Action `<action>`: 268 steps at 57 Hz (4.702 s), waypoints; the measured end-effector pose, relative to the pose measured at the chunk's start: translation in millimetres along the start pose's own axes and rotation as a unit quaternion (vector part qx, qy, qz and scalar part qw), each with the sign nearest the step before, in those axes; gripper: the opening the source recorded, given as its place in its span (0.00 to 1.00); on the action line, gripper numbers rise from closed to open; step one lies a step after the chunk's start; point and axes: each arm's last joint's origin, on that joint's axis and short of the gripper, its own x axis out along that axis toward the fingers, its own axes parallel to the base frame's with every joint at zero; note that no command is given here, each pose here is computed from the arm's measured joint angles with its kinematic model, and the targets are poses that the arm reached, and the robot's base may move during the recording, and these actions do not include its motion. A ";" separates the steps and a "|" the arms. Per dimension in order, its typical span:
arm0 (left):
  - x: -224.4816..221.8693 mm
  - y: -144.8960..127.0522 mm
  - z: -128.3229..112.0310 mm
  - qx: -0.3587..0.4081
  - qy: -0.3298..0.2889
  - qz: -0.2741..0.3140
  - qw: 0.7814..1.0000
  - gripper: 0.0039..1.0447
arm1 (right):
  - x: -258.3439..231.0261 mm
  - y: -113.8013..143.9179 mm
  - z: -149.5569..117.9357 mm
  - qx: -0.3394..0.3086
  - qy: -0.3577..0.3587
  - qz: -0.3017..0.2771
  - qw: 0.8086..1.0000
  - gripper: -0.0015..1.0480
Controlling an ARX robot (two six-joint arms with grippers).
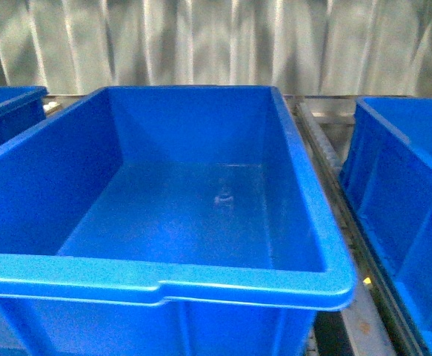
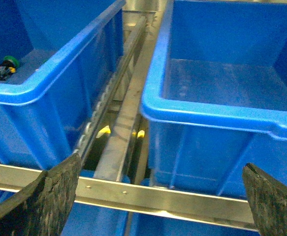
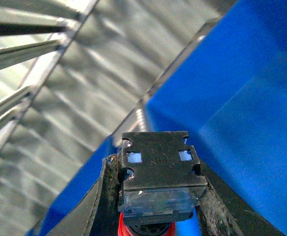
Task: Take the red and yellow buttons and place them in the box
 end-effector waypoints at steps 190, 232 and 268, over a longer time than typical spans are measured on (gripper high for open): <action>0.0 0.1 0.0 0.000 0.000 0.002 1.000 0.93 | -77.3 -44.4 -26.6 -0.393 0.121 0.068 0.909 0.04; 0.0 0.1 0.0 0.000 0.000 0.002 1.000 0.93 | -90.7 -46.7 -24.7 -0.394 0.123 0.068 0.908 0.31; 0.0 0.1 0.0 0.000 0.000 0.002 1.000 0.93 | -90.7 -46.7 -24.7 -0.394 0.123 0.068 0.908 0.94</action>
